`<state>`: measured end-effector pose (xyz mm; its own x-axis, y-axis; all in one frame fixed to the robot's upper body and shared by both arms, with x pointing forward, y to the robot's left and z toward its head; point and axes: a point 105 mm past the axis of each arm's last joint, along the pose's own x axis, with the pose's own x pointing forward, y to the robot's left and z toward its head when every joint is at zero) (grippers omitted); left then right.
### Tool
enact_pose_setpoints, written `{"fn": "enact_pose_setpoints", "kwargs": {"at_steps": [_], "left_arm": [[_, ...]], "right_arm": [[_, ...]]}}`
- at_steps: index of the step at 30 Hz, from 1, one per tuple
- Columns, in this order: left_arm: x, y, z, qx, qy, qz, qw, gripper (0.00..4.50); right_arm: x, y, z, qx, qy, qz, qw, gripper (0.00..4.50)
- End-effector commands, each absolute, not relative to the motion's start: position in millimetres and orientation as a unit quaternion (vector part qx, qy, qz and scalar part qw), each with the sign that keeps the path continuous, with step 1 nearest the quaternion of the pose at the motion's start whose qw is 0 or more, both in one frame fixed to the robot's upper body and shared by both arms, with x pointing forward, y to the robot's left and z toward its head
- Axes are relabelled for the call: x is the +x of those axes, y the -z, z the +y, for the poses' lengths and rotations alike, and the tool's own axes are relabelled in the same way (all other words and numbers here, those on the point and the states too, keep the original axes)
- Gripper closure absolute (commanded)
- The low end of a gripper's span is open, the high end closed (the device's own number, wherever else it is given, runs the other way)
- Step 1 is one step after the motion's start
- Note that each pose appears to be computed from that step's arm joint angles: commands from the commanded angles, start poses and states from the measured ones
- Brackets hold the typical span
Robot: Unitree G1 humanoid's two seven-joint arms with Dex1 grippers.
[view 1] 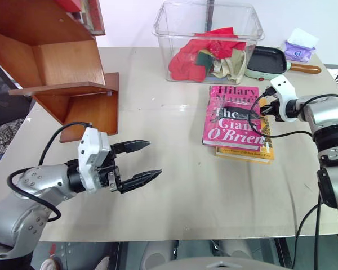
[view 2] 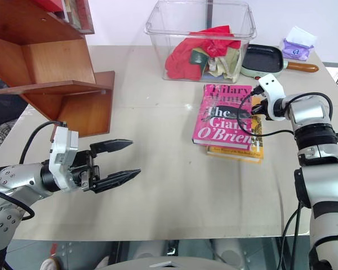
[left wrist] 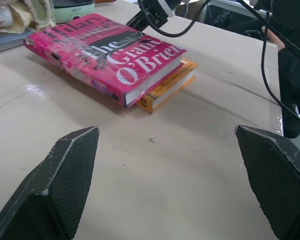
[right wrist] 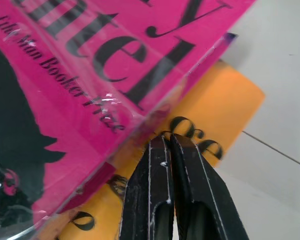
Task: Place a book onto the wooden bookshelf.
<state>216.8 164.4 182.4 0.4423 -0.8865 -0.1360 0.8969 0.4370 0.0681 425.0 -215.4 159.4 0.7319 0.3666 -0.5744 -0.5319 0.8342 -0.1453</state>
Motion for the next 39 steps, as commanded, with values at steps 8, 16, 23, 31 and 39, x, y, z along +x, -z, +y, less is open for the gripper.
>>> {"fn": "enact_pose_setpoints", "kwargs": {"at_steps": [8, 16, 23, 31, 39], "left_arm": [[218, -193, 163, 0.084, 0.519, 0.022, 0.850, 0.00], [225, -195, 163, 0.092, 0.515, 0.023, 0.852, 0.00], [242, -194, 165, 0.085, 0.494, 0.032, 0.865, 0.00], [278, -185, 168, -0.018, 0.471, 0.137, 0.871, 0.00], [328, -172, 143, -0.213, 0.454, 0.290, 0.815, 0.00]], "right_arm": [[423, -174, -201, -0.152, -0.268, 0.250, 0.918, 4.46], [402, -196, -235, -0.121, -0.251, 0.174, 0.944, 4.46], [330, -217, -255, -0.164, -0.321, 0.038, 0.932, 3.24], [224, -237, -215, -0.129, -0.448, -0.013, 0.885, 0.04], [175, -235, -195, -0.145, -0.441, -0.047, 0.884, 0.04]]}}
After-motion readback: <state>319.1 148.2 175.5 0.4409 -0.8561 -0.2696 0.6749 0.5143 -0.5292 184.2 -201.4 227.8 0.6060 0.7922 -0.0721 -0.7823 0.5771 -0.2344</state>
